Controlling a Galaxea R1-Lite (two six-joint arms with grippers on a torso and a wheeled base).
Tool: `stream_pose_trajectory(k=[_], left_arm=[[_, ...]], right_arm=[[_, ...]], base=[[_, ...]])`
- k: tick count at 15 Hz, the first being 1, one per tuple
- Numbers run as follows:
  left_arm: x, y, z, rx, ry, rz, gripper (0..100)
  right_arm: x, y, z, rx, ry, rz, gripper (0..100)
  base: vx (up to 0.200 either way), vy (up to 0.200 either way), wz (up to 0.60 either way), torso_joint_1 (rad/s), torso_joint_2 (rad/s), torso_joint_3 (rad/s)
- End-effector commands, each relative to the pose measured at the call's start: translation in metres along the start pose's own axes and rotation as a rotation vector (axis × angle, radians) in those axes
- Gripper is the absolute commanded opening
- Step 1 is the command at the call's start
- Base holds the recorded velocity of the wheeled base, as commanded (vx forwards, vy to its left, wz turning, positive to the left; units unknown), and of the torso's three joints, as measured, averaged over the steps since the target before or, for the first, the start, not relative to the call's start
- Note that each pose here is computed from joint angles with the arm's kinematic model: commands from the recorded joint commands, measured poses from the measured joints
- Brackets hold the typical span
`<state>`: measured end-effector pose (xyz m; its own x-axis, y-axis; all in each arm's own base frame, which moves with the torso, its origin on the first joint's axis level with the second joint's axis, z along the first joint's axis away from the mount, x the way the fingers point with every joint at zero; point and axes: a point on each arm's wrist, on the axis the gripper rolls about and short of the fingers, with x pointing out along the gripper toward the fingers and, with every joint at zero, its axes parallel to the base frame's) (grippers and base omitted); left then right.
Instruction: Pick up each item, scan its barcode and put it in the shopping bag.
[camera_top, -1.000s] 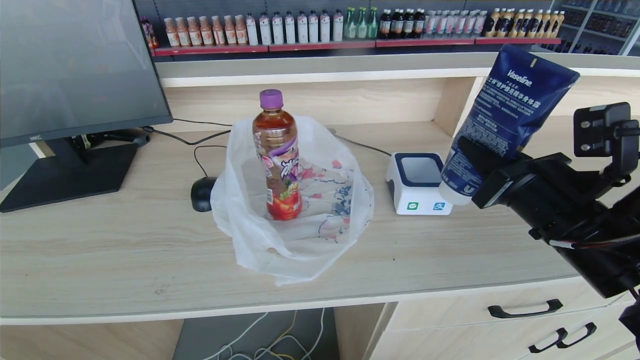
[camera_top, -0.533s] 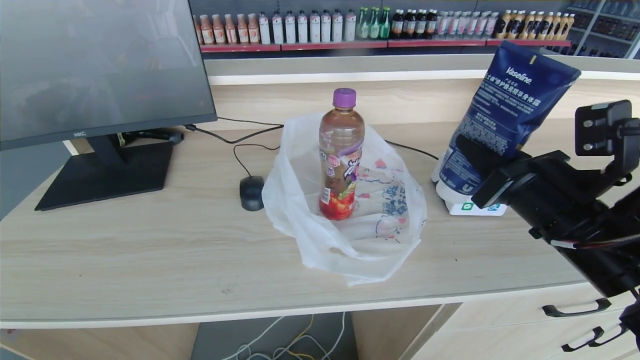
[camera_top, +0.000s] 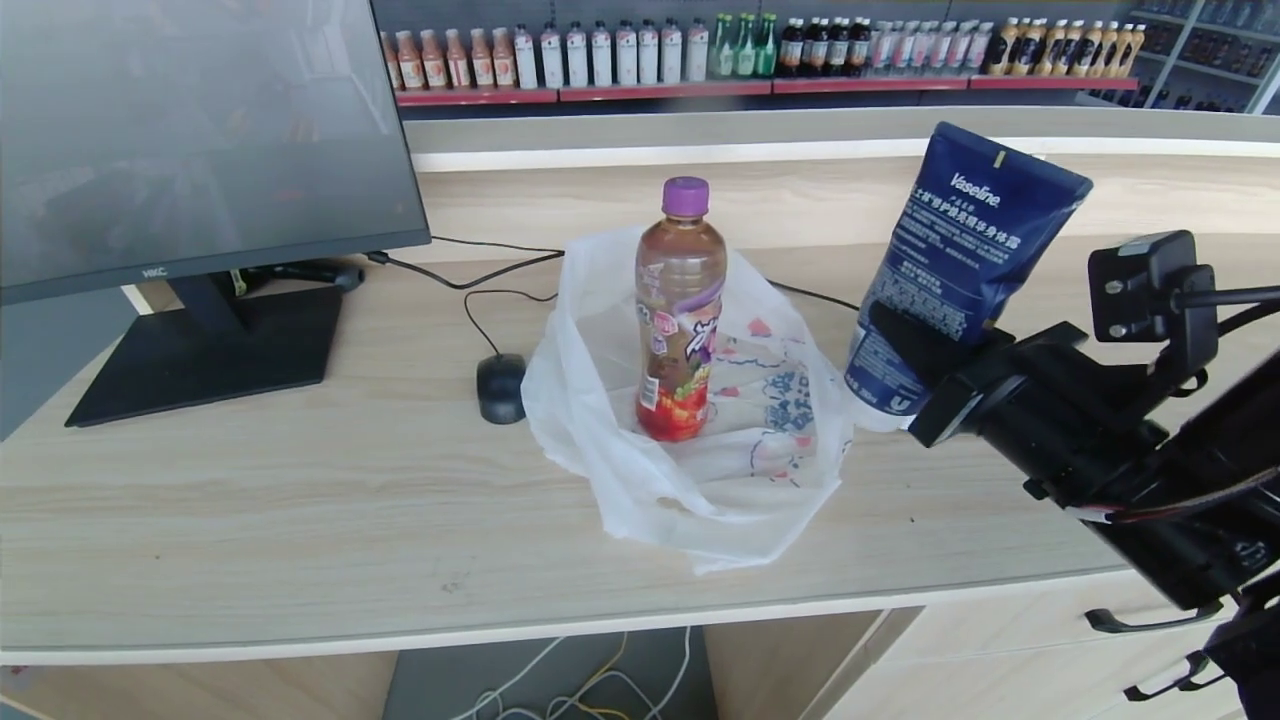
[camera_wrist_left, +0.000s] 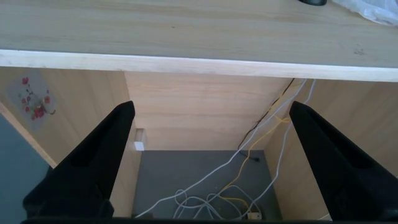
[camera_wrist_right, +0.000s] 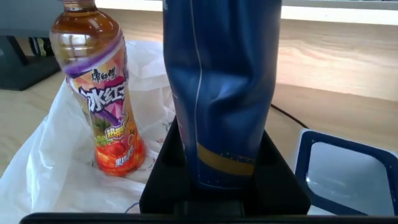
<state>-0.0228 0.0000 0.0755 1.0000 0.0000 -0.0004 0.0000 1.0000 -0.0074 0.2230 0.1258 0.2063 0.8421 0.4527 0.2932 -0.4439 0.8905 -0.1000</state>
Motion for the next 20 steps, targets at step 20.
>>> stream_pose_trajectory(k=[20], left_arm=[[0.0,0.0,0.0,0.0,0.0,0.0,100]], right_arm=[[0.074,0.027,-0.052,0.014,0.04,0.062,0]], base=[[0.0,0.0,0.0,0.0,0.0,0.0]])
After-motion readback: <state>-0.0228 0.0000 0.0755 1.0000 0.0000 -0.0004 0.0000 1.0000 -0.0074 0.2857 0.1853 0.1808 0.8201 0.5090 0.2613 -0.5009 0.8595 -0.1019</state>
